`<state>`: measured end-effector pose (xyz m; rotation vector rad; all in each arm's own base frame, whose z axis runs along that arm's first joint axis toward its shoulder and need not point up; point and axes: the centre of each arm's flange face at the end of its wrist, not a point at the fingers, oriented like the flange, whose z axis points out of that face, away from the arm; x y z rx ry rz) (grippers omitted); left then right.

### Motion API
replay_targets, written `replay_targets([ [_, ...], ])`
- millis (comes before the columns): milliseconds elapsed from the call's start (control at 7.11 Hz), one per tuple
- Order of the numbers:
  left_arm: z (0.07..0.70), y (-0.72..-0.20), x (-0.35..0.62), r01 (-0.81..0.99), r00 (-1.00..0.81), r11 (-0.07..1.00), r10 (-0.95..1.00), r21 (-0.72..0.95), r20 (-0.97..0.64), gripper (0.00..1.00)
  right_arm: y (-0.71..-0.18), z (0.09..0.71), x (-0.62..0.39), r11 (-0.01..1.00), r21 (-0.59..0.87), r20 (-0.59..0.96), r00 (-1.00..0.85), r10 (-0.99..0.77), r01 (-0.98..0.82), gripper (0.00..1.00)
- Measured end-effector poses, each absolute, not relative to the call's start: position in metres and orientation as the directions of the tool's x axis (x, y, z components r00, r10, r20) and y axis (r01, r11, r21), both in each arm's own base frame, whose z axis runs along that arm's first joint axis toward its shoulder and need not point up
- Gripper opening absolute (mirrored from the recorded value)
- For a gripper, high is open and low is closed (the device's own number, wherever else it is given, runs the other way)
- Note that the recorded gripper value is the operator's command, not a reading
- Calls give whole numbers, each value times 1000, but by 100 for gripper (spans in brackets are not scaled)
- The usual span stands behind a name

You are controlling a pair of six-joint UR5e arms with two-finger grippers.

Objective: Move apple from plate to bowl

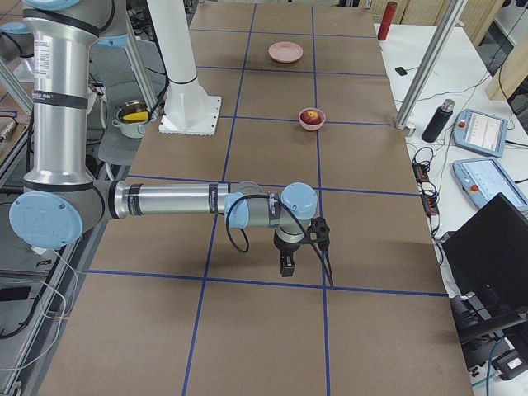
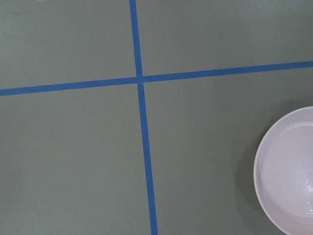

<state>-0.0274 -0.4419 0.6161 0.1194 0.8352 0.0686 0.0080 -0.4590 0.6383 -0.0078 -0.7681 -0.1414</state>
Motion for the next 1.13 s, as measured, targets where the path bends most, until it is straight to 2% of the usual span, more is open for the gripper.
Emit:
replay_targets([
  [1126,638,-440,-27,-15,671,990,116,144,-733,98,-459,629,25,989,86,677,721,-149,124,100],
])
